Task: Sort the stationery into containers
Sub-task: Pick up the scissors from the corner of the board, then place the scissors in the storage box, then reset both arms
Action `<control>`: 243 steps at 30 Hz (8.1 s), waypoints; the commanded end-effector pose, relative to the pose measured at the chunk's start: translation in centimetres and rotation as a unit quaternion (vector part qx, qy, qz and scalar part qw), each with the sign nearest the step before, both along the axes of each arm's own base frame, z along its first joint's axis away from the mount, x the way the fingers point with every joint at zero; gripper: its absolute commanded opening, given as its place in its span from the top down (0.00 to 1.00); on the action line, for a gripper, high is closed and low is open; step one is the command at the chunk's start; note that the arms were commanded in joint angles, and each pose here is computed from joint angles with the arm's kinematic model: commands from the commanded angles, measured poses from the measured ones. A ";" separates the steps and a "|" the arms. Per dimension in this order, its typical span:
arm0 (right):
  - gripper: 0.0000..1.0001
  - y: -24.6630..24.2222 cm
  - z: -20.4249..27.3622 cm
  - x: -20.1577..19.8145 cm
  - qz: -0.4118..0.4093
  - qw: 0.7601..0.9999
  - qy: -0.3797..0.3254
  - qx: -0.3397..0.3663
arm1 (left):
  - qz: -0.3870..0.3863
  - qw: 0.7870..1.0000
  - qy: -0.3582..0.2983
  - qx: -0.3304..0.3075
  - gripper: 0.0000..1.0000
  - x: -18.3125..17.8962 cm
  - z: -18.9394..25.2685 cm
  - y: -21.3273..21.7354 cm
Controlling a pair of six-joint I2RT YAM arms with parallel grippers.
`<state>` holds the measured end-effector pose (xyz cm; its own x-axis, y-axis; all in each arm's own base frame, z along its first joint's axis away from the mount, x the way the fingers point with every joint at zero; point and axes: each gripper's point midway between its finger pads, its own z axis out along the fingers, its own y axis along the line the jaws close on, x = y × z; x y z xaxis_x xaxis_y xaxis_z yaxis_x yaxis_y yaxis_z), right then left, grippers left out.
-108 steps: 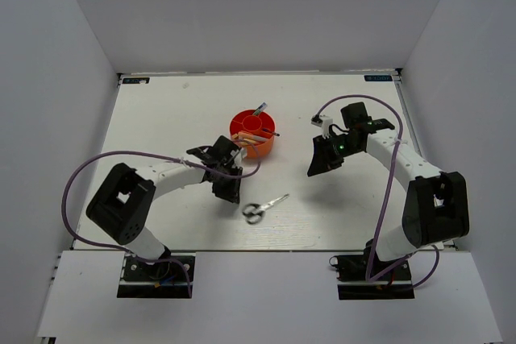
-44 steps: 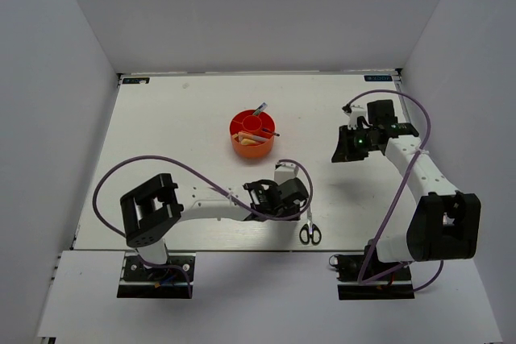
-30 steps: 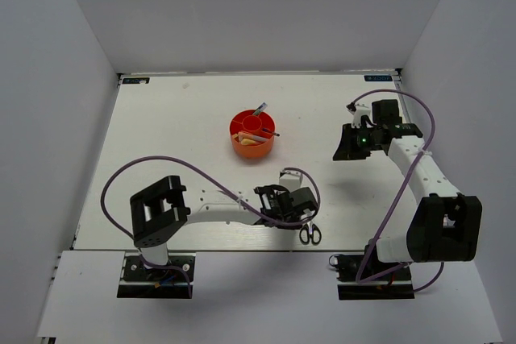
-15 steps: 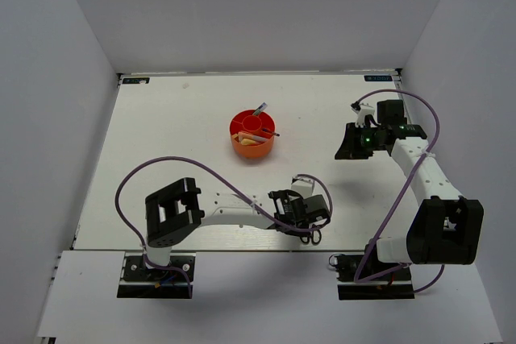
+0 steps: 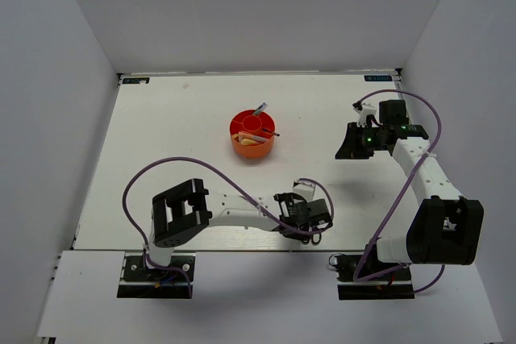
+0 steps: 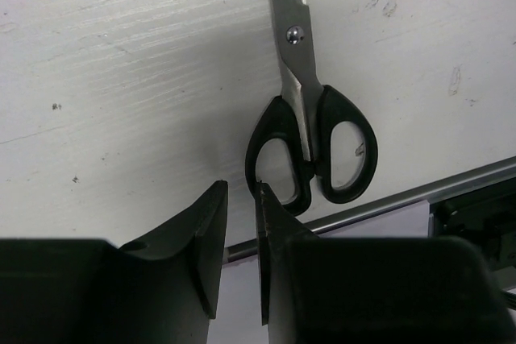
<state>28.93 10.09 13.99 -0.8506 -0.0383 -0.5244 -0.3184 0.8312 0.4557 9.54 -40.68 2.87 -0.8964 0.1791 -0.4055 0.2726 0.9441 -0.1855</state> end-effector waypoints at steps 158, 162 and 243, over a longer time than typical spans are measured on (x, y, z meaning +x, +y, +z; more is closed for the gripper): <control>0.50 -0.7 1.8 -0.2 -0.007 0.993 0.012 0.118 | -0.393 0.527 -0.392 0.644 0.79 32.4 20.4 15.2; 0.50 -0.7 1.9 -0.3 -0.008 0.992 0.014 0.122 | -0.395 0.525 -0.397 0.641 0.76 32.1 20.2 14.8; 0.10 -5.3 1.4 1.7 -0.065 0.992 -0.092 -0.057 | -0.021 0.984 -0.169 -0.061 0.00 12.1 13.0 28.6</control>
<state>29.52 6.42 14.63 -0.8164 0.0469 -0.5756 -0.2671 0.8530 0.4483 23.56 -9.63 16.03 -0.6581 0.3007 -0.6903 0.3629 0.9299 0.0591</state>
